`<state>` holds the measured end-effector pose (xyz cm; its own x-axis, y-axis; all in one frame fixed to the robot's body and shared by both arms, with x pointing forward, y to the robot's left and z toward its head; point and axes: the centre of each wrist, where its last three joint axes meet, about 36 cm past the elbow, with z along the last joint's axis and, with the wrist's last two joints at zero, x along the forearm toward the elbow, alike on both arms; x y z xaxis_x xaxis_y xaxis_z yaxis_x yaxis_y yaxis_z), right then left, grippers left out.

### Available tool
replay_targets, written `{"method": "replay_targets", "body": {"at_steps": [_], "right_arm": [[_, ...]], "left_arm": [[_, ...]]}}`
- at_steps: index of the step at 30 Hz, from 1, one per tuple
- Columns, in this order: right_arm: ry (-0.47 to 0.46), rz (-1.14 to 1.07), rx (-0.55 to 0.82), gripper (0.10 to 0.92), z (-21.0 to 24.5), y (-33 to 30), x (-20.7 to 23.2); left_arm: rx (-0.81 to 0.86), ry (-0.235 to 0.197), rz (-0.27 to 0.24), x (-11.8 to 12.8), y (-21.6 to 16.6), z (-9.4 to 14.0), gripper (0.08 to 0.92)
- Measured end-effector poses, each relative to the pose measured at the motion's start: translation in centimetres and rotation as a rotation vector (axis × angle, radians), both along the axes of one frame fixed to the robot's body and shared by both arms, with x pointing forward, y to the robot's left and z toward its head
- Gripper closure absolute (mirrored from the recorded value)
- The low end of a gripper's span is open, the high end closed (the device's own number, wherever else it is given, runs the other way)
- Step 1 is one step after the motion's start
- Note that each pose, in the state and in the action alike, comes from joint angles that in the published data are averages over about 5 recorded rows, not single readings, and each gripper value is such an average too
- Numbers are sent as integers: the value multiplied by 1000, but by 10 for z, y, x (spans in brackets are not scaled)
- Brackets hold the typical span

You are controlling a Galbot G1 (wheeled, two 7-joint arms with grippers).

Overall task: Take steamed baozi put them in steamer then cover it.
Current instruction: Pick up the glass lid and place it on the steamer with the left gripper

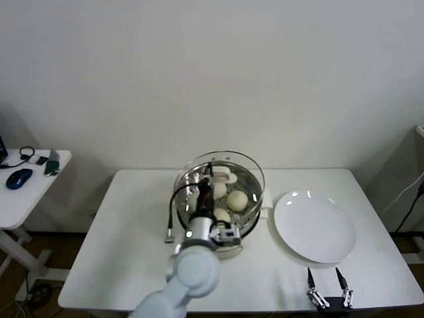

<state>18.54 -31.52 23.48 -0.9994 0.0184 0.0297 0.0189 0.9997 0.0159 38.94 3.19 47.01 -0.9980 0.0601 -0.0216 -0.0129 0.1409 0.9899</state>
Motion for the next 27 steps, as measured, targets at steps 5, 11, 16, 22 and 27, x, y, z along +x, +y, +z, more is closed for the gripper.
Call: {"method": "replay_targets", "body": {"at_steps": [5,11,16,22,27], "right_arm": [[-4,-3,1,200,-1,0,-1],[-4,-6,3,200,-2,1,-2],[-5,-9,2,200,-2,1,-2],[-4,-9,-1,200,-3,0,-3],[-4,-8,-1,200,-3,1,-4]], "left_arm": [[34,-5,4,4,-17,-9,857],[76,1,16,11,-24,-23,857],[103,16,32,15,-22,-34,857],[115,27,48,18,-19,-40,857],[122,32,59,20,-16,-45,857]]}}
